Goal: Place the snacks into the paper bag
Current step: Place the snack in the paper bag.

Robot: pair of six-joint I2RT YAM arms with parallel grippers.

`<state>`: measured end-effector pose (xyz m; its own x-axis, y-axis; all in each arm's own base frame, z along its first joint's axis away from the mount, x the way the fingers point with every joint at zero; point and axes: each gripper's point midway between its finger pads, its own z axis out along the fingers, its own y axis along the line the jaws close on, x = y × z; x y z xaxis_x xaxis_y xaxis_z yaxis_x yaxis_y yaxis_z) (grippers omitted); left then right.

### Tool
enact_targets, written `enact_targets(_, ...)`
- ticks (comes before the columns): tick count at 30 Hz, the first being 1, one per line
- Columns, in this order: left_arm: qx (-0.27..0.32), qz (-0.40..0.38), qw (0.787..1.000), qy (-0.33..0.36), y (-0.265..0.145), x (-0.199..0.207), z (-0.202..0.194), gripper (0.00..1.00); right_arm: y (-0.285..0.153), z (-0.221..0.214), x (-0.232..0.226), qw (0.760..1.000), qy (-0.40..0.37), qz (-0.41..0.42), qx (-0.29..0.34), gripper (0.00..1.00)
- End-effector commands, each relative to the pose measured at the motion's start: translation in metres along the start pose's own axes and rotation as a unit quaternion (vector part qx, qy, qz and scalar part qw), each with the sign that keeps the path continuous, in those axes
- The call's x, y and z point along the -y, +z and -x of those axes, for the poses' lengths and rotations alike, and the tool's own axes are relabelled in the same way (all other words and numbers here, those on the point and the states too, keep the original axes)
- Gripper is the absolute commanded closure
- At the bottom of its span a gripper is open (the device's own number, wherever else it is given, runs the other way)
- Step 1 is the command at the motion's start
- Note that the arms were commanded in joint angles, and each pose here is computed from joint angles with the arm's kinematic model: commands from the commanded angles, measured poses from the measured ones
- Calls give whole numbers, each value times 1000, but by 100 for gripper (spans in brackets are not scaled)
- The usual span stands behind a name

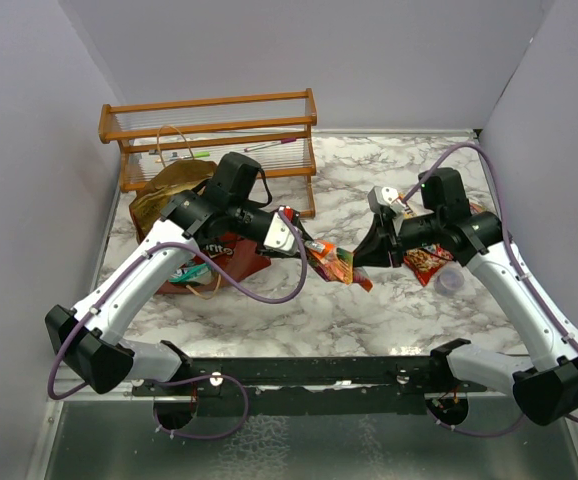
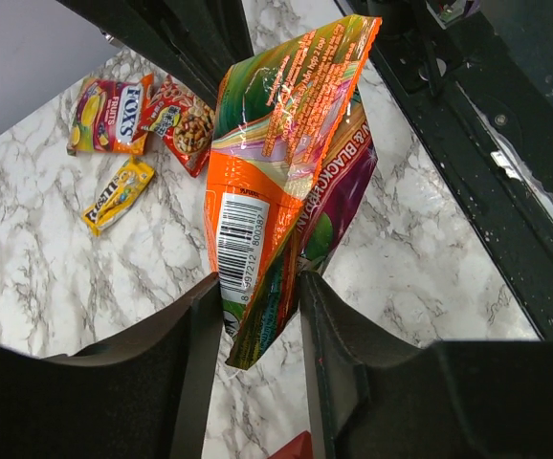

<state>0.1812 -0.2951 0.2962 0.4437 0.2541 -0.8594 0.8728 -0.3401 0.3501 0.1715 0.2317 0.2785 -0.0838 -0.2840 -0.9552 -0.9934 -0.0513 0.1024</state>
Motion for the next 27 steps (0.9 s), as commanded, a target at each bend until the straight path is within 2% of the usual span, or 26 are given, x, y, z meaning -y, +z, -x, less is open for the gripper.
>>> enact_targets(1, 39, -15, 999, 10, 4, 4, 15, 64, 0, 10, -6, 999, -24, 9, 20, 99)
enact_targets(5, 42, -13, 999, 11, 2, 5, 17, 73, 1, 9, -4, 1000, -23, 4, 18, 99)
enact_targets(11, 37, -6, 999, 17, 0, 7, 17, 98, -1, 4, 0, 999, -27, -15, 11, 96)
enact_targets(16, 18, 13, 1000, 20, -6, 7, 15, 100, -6, -3, 6, 998, -35, -51, 1, 77)
enact_targets(23, 9, 38, 999, 18, -17, 5, 20, 100, -14, -10, 12, 995, -44, -92, -7, 37)
enact_targets(27, -7, 60, 998, 16, -27, 2, 21, 100, -21, -15, 19, 990, -49, -129, -20, 22)
